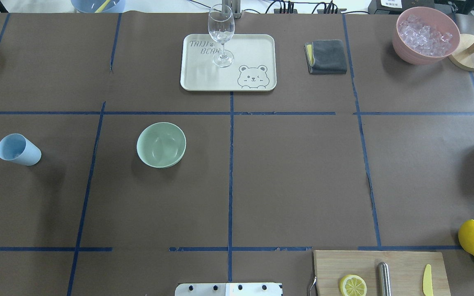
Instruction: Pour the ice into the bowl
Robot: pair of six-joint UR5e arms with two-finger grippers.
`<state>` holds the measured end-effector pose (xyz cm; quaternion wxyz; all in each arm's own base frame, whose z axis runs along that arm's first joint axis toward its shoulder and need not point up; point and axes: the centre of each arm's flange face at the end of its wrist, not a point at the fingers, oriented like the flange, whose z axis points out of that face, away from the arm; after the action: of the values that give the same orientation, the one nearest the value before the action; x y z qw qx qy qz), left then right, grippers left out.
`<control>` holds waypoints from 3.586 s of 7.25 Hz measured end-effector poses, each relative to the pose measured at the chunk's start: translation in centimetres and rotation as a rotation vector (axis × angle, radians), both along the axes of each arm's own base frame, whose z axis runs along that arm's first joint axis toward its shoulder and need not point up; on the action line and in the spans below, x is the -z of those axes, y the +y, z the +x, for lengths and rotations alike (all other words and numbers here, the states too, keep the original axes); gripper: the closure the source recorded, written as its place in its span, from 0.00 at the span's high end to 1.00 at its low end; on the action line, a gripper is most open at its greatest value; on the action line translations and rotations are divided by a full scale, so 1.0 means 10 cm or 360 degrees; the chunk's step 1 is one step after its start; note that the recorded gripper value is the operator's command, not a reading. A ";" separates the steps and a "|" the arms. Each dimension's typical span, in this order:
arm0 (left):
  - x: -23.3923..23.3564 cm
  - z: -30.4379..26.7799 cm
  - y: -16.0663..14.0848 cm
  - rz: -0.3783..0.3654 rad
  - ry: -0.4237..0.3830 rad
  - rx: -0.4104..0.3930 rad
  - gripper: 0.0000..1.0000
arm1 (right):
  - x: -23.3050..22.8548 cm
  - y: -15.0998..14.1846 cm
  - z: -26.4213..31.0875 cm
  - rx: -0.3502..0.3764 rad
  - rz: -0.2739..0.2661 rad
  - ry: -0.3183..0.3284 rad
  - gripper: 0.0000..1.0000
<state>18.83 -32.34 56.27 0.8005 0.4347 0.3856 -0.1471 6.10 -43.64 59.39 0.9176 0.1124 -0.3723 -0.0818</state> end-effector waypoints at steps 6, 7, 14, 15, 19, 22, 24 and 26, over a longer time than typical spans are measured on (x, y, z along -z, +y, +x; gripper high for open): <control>-0.48 0.61 0.36 0.0042 -0.0056 0.0177 1.00 | -0.01 0.00 0.00 0.0000 -0.0003 0.0005 1.00; -0.54 0.71 0.36 0.0055 -0.0070 0.0192 1.00 | -0.01 0.00 0.00 0.0000 -0.0004 0.0005 1.00; -0.78 1.16 0.20 0.0104 -0.0130 0.0291 0.98 | 0.00 -0.01 0.00 0.0001 0.0002 0.0005 1.00; -0.78 1.15 0.18 0.0101 -0.0125 0.0300 0.98 | 0.00 -0.01 0.00 0.0002 0.0003 0.0006 1.00; -0.77 1.23 0.02 0.0081 -0.0065 0.0370 0.98 | 0.00 -0.01 0.00 0.0003 0.0007 0.0006 1.00; -0.81 1.32 -0.05 0.0072 -0.0056 0.0389 0.94 | 0.01 -0.01 0.00 0.0003 0.0008 0.0006 1.00; -0.85 1.32 -0.06 0.0068 -0.0064 0.0393 0.92 | 0.00 -0.01 0.00 0.0004 0.0008 0.0008 1.00; -0.87 1.33 -0.06 0.0067 -0.0068 0.0393 0.65 | 0.00 -0.01 0.00 0.0004 0.0008 0.0008 1.00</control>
<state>32.17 -32.96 64.95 0.7750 0.4985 0.3149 -0.2271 6.08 -43.73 59.35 0.9182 0.1141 -0.3698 -0.0841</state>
